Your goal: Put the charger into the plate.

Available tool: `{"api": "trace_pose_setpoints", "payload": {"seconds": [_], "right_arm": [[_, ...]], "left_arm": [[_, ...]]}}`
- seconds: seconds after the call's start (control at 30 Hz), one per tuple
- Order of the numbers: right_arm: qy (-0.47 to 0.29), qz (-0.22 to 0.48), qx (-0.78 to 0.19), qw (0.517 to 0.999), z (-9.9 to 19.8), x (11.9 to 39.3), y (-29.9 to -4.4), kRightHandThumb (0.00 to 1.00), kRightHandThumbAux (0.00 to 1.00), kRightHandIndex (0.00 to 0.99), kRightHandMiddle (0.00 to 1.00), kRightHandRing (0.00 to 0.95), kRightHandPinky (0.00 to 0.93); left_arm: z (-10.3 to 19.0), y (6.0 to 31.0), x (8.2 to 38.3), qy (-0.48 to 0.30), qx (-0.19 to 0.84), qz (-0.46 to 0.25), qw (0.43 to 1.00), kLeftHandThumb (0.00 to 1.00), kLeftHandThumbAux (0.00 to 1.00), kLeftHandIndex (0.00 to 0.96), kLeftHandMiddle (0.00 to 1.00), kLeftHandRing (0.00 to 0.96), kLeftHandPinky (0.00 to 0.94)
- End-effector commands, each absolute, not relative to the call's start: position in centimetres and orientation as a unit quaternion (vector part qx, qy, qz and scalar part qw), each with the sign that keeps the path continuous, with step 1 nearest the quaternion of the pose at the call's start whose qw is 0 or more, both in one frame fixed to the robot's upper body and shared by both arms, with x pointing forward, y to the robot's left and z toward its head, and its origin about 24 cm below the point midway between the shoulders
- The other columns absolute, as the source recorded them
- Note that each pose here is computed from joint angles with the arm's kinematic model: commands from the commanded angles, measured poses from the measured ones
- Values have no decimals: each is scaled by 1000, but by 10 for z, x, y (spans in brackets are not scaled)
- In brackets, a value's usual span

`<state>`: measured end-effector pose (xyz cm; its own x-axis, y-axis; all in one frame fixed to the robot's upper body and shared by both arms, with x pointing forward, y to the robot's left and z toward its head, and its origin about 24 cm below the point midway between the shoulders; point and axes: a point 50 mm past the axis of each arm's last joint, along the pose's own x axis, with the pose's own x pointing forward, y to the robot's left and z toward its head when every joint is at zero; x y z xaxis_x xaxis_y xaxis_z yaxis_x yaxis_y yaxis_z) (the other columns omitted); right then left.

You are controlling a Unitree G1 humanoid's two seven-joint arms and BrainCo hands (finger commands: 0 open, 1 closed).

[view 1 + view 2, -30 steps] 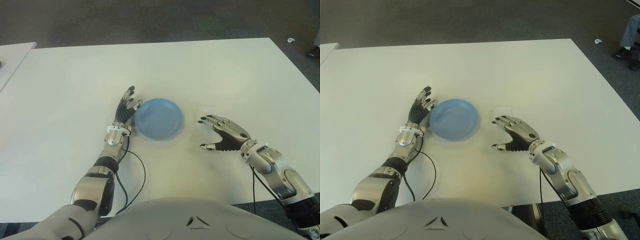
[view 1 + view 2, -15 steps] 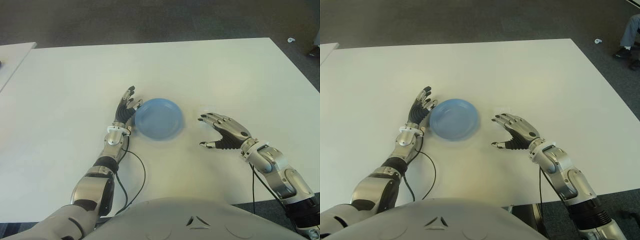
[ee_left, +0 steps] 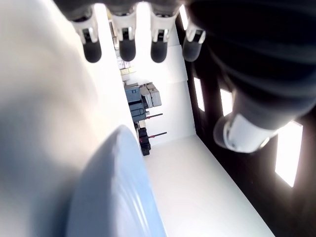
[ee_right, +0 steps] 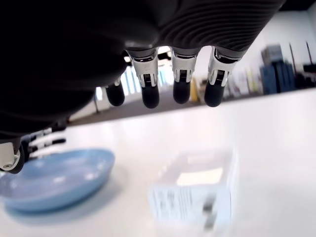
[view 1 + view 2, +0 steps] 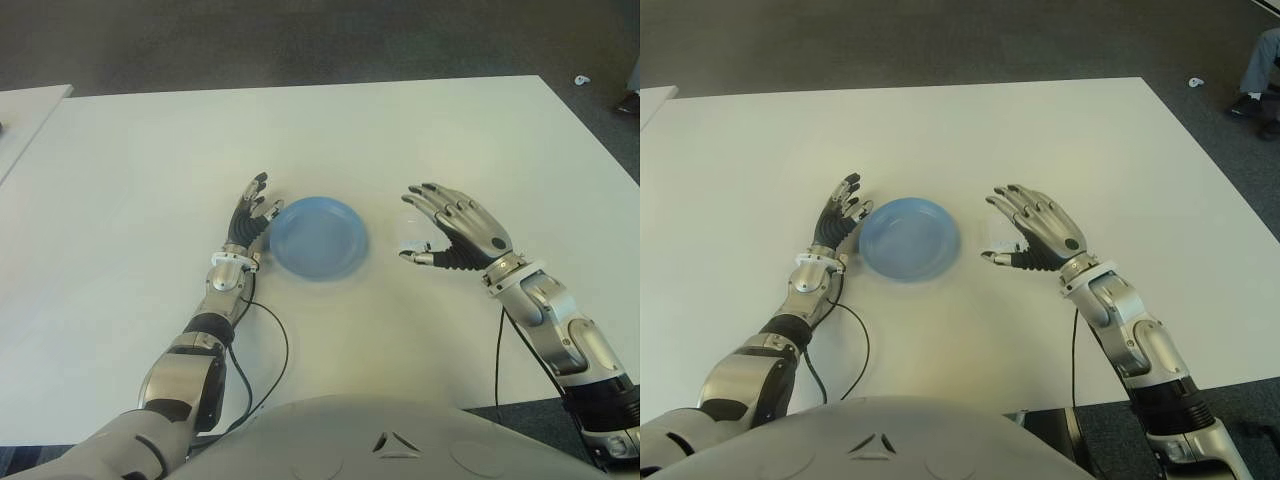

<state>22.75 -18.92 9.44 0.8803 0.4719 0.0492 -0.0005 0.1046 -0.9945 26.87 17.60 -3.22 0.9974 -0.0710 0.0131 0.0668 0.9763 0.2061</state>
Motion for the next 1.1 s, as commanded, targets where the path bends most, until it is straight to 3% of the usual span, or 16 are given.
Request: {"api": "trace_pose_setpoints", "payload": {"seconds": [0.03, 1.1], "right_arm": [[-199, 158, -649, 718, 100, 236, -186, 238, 300, 0, 0, 0, 0], [-173, 184, -682, 686, 103, 251, -183, 338, 161, 0, 0, 0, 0]], "left_arm": [[-75, 181, 227, 96, 100, -29, 990, 0, 622, 16, 44, 14, 9], [-78, 180, 226, 108, 99, -27, 989, 0, 623, 10, 32, 0, 0]]}}
